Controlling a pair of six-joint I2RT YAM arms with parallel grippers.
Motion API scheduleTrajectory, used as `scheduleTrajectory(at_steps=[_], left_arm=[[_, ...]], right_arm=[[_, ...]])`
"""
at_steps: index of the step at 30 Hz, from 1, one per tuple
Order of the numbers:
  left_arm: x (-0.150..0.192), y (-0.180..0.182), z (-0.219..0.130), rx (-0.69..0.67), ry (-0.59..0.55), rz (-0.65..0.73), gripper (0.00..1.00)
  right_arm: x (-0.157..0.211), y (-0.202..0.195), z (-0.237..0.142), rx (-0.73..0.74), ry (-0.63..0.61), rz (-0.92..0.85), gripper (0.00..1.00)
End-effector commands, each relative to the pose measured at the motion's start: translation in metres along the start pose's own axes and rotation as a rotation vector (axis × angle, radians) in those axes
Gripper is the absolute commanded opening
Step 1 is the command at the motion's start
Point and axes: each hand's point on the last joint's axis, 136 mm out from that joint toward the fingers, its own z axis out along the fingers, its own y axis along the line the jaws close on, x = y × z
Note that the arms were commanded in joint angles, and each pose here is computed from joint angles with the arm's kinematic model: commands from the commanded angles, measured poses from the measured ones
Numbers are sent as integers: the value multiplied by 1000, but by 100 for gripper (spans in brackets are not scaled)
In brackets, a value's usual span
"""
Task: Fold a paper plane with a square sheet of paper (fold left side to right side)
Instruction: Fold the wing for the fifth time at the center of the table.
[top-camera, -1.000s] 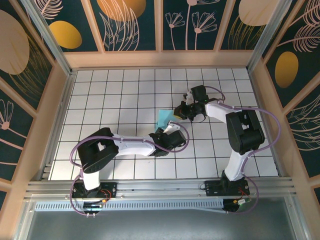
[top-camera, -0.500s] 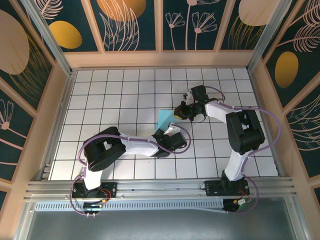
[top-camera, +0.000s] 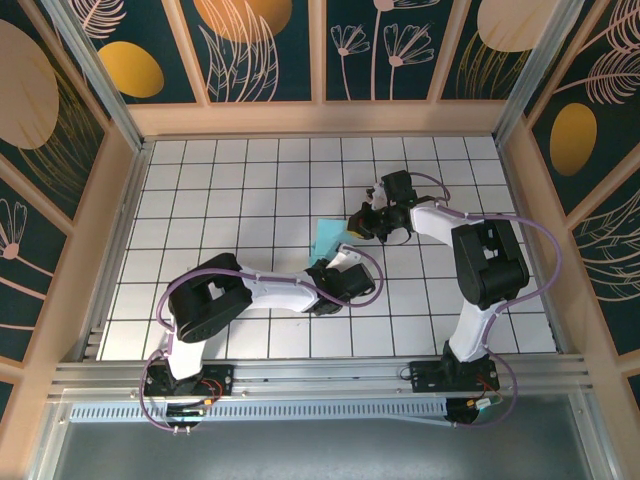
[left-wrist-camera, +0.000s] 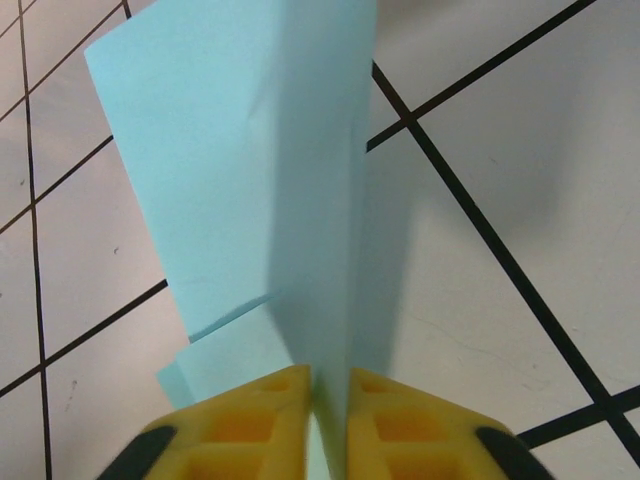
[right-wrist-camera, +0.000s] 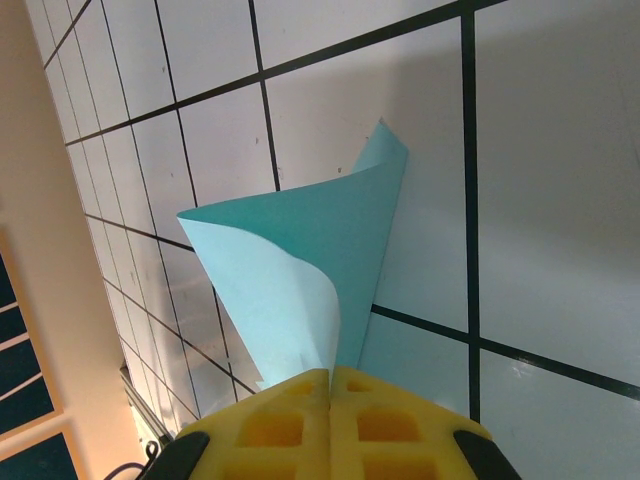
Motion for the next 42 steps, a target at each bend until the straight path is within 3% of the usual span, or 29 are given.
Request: scheduleTrajectory(at_steps=[1, 5, 11, 18, 24, 35, 42], left_arm=[[-2, 5, -2, -25, -12, -9, 11], [-2, 4, -3, -18, -13, -18, 3], [-5, 0, -5, 21, -18, -56, 0], [-19, 1, -15, 154, -40, -190, 0], [-25, 5, -18, 337, -25, -345, 0], [-18, -1, -6, 597, 69, -600, 0], [-23, 1, -5, 719, 63, -760, 0]], right_arm=[[0, 4, -1, 10, 2, -2, 0], [-5, 5, -7, 21, -25, -22, 0], [-22, -2, -31, 83, -127, -66, 25], [-52, -22, -101, 156, -359, -99, 52], [-52, -34, -132, 181, -442, -157, 59], [-28, -25, -106, 43, -371, -212, 59], [-15, -18, -87, 13, -312, -253, 59]])
